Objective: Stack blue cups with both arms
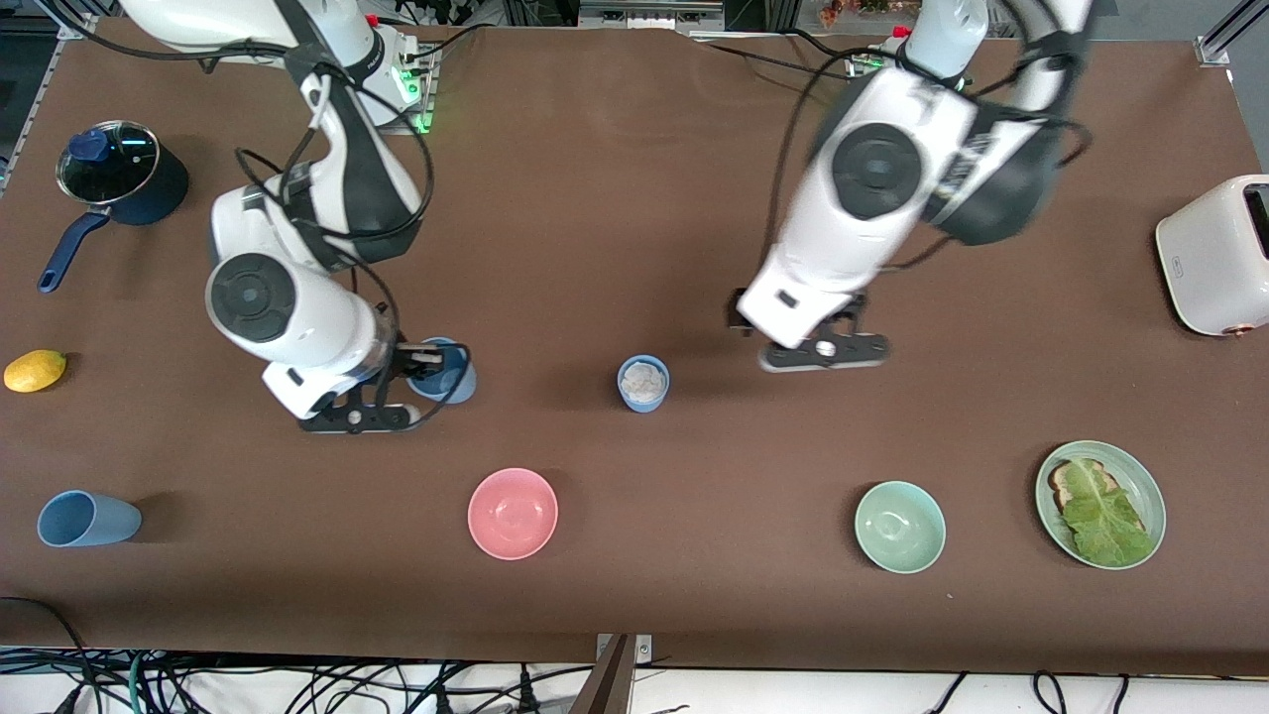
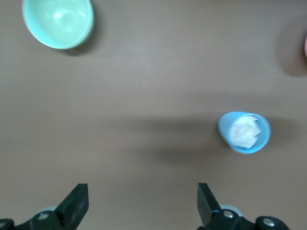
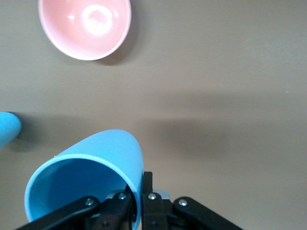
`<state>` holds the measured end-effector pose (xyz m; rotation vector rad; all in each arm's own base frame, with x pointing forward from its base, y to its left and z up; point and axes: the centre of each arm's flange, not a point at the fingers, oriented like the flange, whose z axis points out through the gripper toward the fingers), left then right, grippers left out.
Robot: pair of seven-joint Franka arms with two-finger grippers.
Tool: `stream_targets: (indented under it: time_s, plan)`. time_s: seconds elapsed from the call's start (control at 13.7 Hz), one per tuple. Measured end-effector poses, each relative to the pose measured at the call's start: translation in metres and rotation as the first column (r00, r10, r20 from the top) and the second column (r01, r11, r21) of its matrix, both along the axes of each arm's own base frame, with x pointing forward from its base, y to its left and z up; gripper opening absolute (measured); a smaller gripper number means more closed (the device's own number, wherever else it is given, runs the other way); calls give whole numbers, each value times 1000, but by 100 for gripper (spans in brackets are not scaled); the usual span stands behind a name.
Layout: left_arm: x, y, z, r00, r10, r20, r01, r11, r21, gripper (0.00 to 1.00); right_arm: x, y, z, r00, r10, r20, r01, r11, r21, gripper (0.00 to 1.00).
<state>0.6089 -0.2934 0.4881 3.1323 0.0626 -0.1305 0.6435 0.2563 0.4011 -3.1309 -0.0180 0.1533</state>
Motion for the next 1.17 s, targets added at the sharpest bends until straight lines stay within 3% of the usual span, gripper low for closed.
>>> stream_targets:
  time_s: [0.58,0.95,1.17]
  plan:
    - [41,199,22,969,-243,-47,242,970,-18,100,-55,129,34,991,-122,55,121,993,14,5]
    - [34,287,67,982,-187,22,187,982,-19,100,-97,205,19,972,-223,76,221,975,35,5]
    - [18,326,99,990,-127,66,128,992,-18,100,-102,232,0,962,-256,91,254,967,24,5]
